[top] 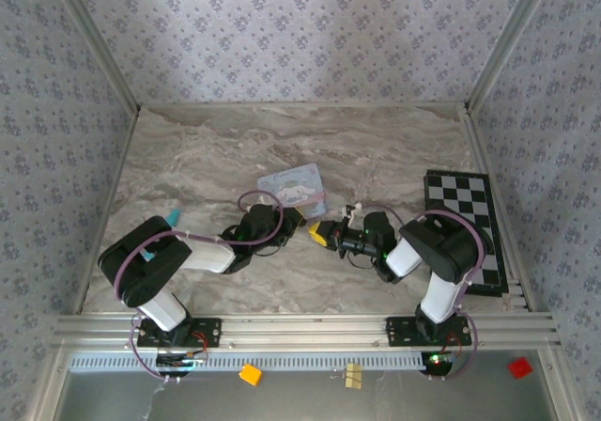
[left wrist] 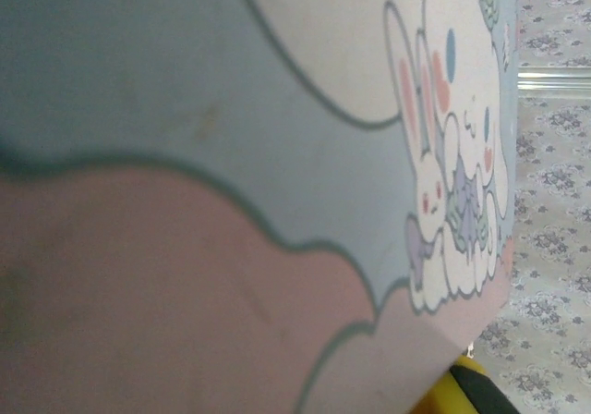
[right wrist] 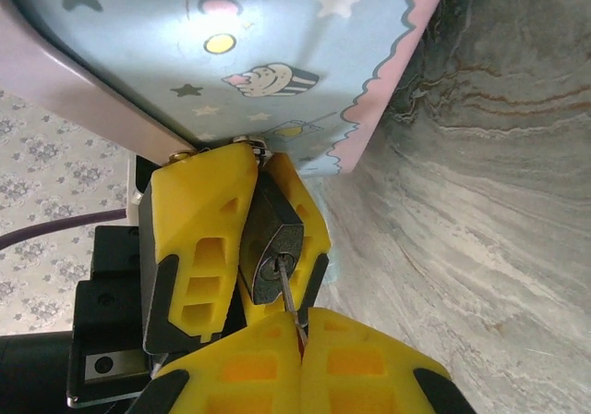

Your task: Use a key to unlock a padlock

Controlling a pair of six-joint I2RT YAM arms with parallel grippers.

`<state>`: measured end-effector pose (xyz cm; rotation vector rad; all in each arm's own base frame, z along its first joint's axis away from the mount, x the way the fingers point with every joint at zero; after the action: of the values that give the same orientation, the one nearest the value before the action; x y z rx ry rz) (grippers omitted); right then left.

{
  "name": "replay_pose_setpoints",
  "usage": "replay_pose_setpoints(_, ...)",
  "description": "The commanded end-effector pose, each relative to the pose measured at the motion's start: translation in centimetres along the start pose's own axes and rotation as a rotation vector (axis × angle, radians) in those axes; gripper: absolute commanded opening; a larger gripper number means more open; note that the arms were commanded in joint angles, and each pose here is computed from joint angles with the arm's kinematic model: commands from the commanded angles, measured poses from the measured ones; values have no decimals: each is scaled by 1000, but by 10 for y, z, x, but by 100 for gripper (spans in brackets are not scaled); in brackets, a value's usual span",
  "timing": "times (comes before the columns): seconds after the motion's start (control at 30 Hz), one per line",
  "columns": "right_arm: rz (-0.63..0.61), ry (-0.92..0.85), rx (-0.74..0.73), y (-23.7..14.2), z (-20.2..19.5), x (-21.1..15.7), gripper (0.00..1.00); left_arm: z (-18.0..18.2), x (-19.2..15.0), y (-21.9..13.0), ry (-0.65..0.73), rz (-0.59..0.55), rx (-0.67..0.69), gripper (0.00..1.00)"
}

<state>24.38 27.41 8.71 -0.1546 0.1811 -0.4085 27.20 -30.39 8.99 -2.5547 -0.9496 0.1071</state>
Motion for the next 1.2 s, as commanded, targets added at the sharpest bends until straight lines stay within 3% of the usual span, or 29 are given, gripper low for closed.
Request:
replay_pose_setpoints(0.0, -63, -54, 67, 9, 22, 14, 0, -49, -51, -4, 42, 215, -152, 6)
replay_pose_setpoints(0.47, -62, -85, 58, 8, 19, 10, 0, -34, -51, 2, 36, 208, -107, 22)
replay_pose_setpoints(0.8, -58, -91, 31, 7, 9, 2, 0, -23, -46, 7, 27, 186, -88, 24)
replay_pose_setpoints(0.97, -72, -81, -10, 1, -7, 3, 0, -12, -31, 4, 45, 139, -51, 38)
replay_pose_setpoints(1.17, -85, -96, 3, 2, -2, 6, 0, -1, -13, 3, 71, 94, -8, 44)
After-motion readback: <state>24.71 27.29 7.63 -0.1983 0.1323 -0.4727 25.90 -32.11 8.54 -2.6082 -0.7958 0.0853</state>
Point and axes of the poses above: each hand's point on the last joint's axis, 136 mm out from that joint toward the fingers, its own y axis out along the fingers, its own z axis along the line the jaws close on, x = y × z, the point moved 1 cm from there along -y, back along the fingers, and after that the axes turned 3 degrees about y, right-handed, at the moved point
